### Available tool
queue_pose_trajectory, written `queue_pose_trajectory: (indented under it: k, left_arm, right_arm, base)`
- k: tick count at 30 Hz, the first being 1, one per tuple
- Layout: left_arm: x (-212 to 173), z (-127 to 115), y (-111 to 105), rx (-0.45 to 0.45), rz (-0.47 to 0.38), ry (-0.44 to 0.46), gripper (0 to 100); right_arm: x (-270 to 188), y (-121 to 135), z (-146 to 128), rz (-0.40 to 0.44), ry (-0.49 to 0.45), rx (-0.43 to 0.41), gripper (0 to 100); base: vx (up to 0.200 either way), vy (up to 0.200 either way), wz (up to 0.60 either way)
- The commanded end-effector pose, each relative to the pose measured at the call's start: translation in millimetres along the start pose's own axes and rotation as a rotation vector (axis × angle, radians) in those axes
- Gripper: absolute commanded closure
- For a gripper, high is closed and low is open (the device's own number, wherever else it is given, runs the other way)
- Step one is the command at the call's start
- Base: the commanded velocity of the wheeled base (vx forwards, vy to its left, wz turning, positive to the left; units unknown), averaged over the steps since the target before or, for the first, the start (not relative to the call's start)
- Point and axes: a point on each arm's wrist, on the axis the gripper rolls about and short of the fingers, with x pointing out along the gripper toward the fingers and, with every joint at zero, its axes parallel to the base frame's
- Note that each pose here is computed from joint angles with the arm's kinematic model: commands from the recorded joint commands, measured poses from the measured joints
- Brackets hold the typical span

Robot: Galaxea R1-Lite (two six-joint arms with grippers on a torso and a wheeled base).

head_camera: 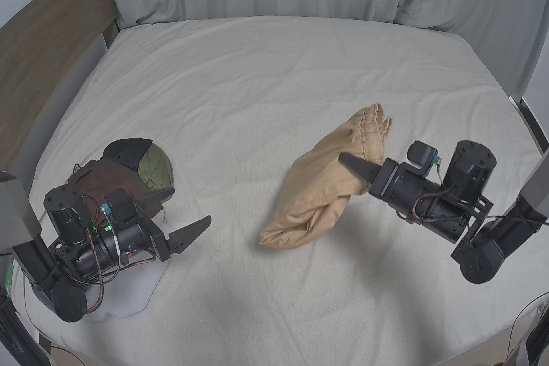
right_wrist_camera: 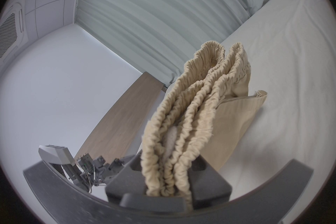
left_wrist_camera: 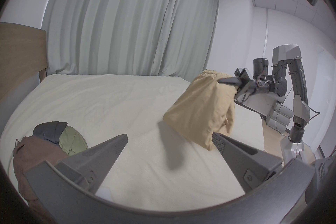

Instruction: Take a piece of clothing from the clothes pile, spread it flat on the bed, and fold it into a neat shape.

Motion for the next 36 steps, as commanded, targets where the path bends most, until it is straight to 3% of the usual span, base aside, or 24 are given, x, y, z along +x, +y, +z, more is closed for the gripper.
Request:
queue_pose_trajectory:
  k: [1,18,27,36]
  left_arm:
    - [-1,1,2,0.003,0.004,-0.006,0]
    - [0,1,2,0.001,0.004,-0.005,0]
    - [0,1,3,0.0,0.006,-0.006,0]
    - [-2,0,7,-0.002,0.007,-0.006,0]
  right_arm:
    - [19,2,31,0.009,-0.069,-0.017,100]
    - [87,-31,86,-0.032,-0.162,-0.038,100]
    - [122,-43,116,-0.036,-0.15,-0.037,100]
    - [153,-72,124,-0.068,-0.151,-0.033,100]
  base:
    - [0.0,0.0,0.0]
    - [0.0,0.0,0.0]
    - [0.0,0.0,0.0]
    - [0.0,0.0,0.0]
